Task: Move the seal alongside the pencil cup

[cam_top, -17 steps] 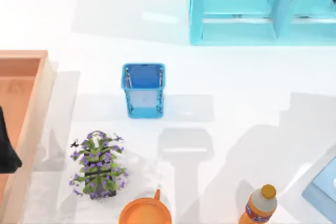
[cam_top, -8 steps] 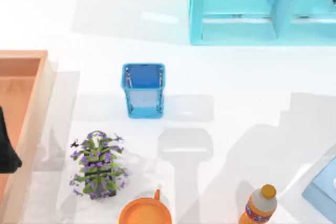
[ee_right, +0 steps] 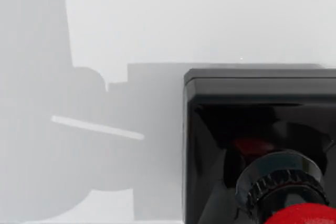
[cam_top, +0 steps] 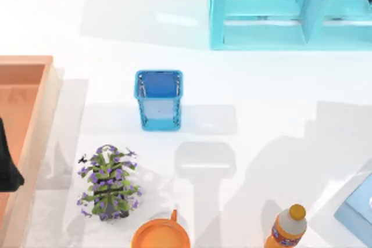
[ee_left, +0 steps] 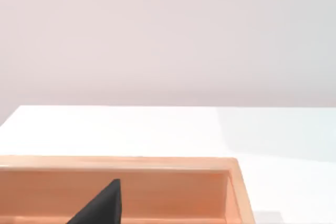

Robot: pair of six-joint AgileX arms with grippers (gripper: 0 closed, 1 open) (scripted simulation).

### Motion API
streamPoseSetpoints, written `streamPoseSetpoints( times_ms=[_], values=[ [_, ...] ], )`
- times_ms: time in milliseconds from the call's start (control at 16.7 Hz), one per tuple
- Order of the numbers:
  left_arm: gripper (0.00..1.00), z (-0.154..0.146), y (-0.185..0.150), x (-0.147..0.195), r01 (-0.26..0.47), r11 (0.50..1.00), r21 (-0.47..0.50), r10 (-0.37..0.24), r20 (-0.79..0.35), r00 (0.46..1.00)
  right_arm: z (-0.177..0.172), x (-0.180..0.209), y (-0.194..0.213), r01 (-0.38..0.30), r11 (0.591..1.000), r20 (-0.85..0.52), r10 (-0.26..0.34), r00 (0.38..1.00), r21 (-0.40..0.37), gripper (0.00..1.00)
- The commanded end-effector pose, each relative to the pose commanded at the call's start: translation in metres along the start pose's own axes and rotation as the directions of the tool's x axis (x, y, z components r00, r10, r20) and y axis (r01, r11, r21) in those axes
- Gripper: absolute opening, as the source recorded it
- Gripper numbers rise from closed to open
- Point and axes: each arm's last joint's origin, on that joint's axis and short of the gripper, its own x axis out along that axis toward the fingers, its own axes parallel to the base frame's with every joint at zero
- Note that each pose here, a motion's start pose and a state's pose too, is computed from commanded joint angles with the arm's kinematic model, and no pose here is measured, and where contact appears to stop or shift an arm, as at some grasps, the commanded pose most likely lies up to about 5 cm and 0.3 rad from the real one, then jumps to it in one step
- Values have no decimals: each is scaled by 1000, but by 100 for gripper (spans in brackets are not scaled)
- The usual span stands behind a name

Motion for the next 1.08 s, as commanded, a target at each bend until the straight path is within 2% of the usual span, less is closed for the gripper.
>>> streamPoseSetpoints(
  times_ms=[300,660,1080],
  values=[
    [100,0,0,0,0,1000,0,0,0,1000,16,-54,55,-2,1000,-8,2,1000,-1,0],
    [100,0,0,0,0,1000,0,0,0,1000,0,-131,131,0,1000,-6,0,1000,-1,0],
    [100,0,0,0,0,1000,0,0,0,1000,1,-133,140,0,1000,-5,0,1000,3,0]
  ],
)
